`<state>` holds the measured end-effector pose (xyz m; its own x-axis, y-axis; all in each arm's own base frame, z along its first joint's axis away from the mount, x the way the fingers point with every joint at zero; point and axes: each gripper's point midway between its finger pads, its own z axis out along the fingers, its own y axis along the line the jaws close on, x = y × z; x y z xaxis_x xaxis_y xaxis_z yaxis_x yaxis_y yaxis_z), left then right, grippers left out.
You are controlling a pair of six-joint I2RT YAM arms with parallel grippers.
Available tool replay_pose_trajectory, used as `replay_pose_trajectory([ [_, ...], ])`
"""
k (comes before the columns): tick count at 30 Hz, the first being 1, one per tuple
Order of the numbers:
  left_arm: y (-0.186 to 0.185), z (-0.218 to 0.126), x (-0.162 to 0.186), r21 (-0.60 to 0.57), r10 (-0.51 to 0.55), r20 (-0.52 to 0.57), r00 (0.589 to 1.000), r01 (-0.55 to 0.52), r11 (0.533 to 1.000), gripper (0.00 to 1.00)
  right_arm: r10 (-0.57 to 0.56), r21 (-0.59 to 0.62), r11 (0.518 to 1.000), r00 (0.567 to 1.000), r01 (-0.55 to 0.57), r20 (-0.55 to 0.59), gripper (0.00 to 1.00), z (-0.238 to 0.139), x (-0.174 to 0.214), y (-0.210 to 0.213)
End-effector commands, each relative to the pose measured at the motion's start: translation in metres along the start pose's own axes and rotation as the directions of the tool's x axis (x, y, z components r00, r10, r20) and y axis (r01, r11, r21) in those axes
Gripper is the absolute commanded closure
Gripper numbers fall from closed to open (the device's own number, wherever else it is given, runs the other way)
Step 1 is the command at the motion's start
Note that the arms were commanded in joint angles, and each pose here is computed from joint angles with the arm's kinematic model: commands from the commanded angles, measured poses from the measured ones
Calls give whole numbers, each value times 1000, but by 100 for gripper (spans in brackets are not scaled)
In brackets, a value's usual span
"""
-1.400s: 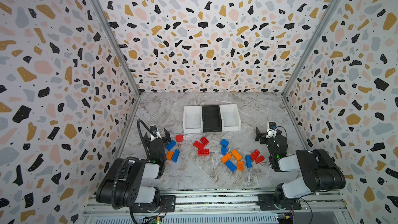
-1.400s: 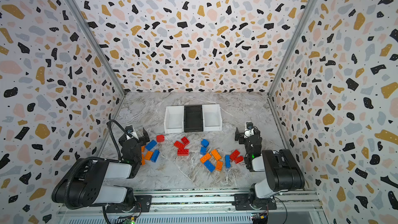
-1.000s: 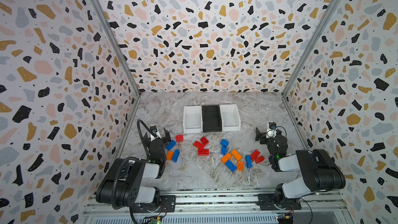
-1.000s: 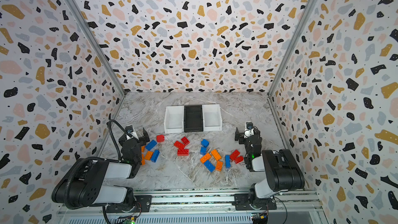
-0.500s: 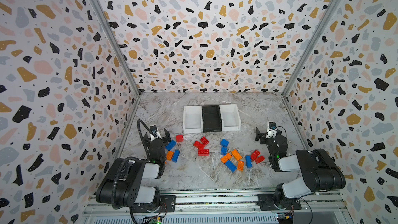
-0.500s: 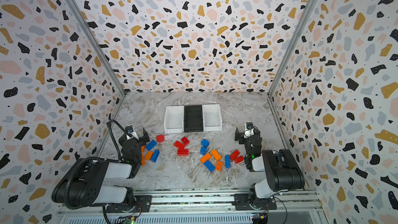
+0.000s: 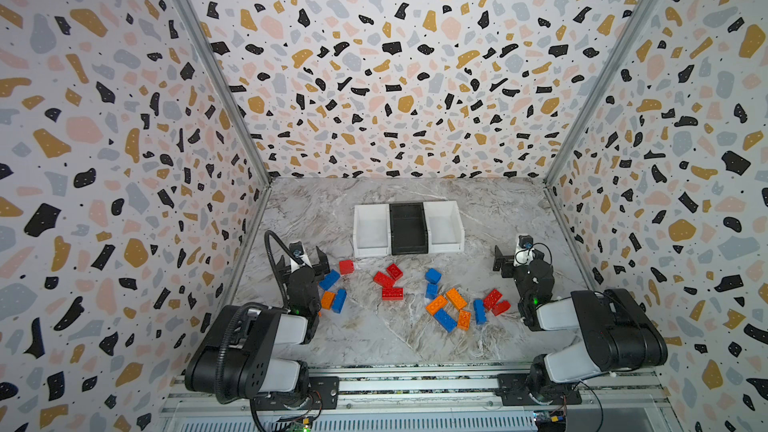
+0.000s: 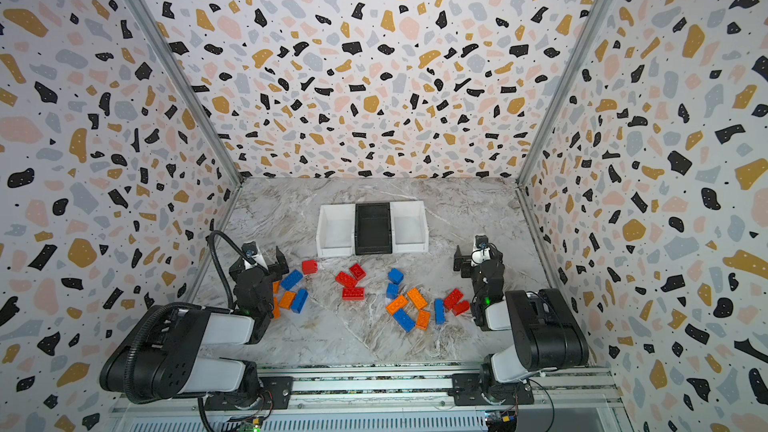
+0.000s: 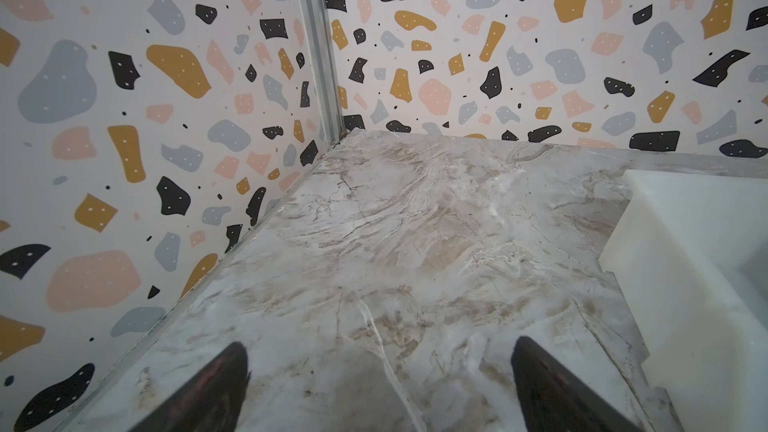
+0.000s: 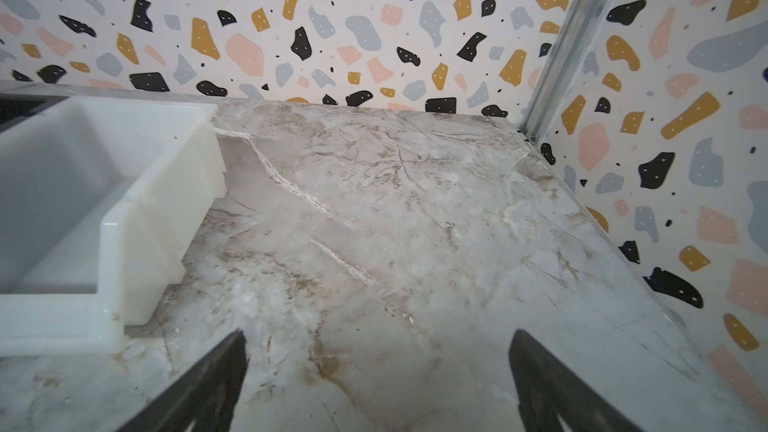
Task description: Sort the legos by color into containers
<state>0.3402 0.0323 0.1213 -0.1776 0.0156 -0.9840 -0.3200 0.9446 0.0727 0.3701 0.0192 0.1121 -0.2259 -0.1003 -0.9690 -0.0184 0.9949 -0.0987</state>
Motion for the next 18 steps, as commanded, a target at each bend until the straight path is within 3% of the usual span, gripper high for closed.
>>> replay_pose_trajectory([
  [1,-3,6,-32,5,-12,33,999,11,1000,0,4,80,997,1000,-3,-5,1,7,-42,-7],
  [5,-4,-2,-58,-21,-23,51,998,25,999,0,103,132,987,992,-93,-73,1,12,-69,1],
  [8,-19,-15,-79,41,-82,81,993,79,996,0,166,120,982,966,-144,-196,1,16,-71,16],
  [14,-77,-61,-90,228,-123,72,990,104,968,0,87,48,996,923,-75,-375,1,-1,-53,58],
  [18,-125,-106,-73,410,-132,26,991,110,905,0,63,-123,983,878,-137,-474,11,-22,-36,108],
])
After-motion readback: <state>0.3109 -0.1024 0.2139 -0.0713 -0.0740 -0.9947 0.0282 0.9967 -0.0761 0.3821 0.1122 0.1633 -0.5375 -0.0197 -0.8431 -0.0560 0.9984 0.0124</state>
